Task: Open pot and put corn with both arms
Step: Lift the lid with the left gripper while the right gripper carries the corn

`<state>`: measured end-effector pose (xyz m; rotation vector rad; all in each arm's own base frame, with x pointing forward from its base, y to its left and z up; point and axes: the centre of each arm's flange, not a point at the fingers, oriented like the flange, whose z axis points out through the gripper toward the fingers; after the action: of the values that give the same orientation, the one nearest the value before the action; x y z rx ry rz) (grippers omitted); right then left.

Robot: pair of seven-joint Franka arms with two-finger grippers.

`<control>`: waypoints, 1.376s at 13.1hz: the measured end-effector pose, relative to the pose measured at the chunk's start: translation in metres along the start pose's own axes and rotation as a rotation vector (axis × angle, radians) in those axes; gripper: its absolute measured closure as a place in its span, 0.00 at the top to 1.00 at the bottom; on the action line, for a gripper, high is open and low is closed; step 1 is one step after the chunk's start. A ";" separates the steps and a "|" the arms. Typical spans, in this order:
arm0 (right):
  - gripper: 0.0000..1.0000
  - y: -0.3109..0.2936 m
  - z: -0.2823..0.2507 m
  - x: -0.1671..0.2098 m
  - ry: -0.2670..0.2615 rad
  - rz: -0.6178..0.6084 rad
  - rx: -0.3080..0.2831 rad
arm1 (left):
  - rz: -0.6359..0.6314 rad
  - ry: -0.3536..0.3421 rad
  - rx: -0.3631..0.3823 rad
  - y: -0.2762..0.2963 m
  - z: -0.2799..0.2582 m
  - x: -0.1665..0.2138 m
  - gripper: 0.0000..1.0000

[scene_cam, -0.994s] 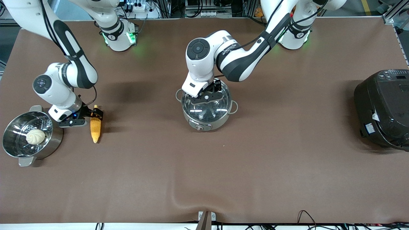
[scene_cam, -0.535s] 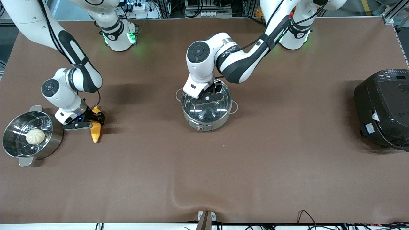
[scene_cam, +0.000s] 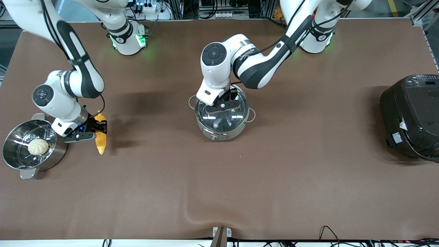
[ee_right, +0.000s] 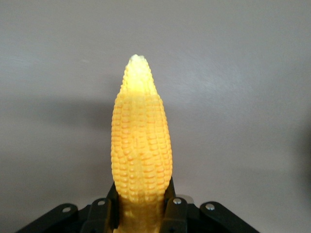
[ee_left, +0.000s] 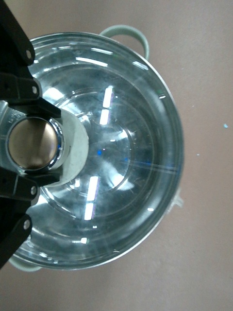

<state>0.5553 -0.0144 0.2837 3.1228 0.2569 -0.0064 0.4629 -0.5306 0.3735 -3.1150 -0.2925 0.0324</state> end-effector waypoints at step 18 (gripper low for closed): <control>0.34 -0.437 -0.170 0.032 0.044 0.350 0.101 | 0.086 0.039 0.054 -0.378 -0.037 0.223 0.50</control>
<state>0.5165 0.4231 0.4505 3.2224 -0.3011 0.0523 0.6125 -0.1182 0.4116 -3.0684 -0.1540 -0.0196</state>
